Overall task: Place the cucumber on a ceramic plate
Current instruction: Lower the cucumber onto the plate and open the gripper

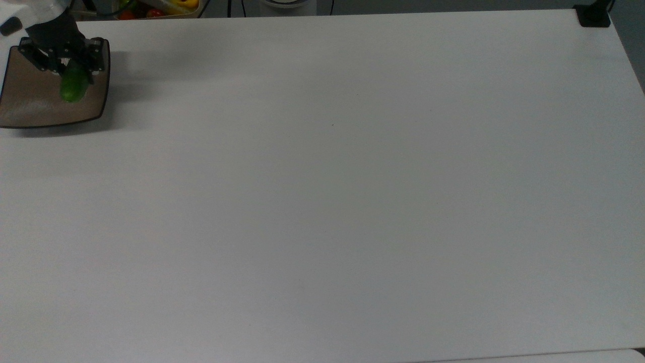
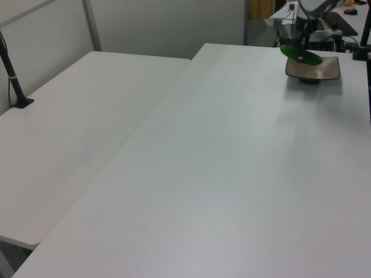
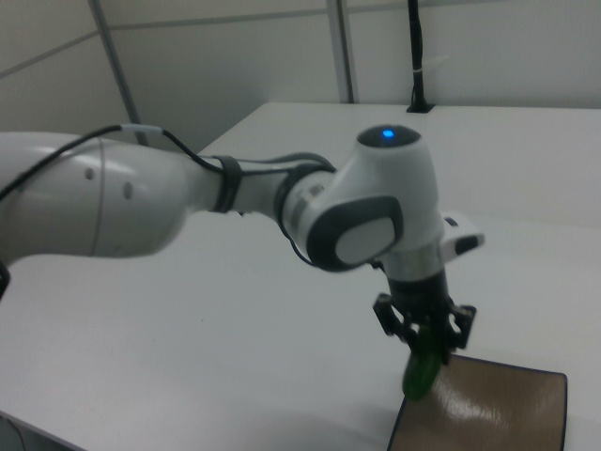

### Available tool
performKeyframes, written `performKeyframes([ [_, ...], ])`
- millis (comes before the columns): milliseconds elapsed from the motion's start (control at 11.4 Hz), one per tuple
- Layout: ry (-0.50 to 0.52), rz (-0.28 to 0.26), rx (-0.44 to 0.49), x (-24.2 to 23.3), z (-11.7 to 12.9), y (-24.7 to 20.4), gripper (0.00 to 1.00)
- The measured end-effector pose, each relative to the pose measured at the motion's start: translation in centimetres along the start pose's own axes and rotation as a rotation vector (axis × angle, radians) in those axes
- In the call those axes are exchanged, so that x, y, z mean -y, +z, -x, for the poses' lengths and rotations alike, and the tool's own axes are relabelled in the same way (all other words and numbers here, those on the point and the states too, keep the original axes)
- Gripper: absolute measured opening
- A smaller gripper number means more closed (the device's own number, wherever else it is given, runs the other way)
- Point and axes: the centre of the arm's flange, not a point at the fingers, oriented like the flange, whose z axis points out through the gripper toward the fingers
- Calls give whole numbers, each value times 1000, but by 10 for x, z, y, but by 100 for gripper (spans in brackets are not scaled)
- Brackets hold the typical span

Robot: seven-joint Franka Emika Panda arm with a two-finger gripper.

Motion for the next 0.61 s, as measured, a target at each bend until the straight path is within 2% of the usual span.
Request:
performKeyframes([
  [262, -44, 2, 22, -26, 12, 40, 44],
  [612, -27, 34, 7, -50, 22, 74, 44],
])
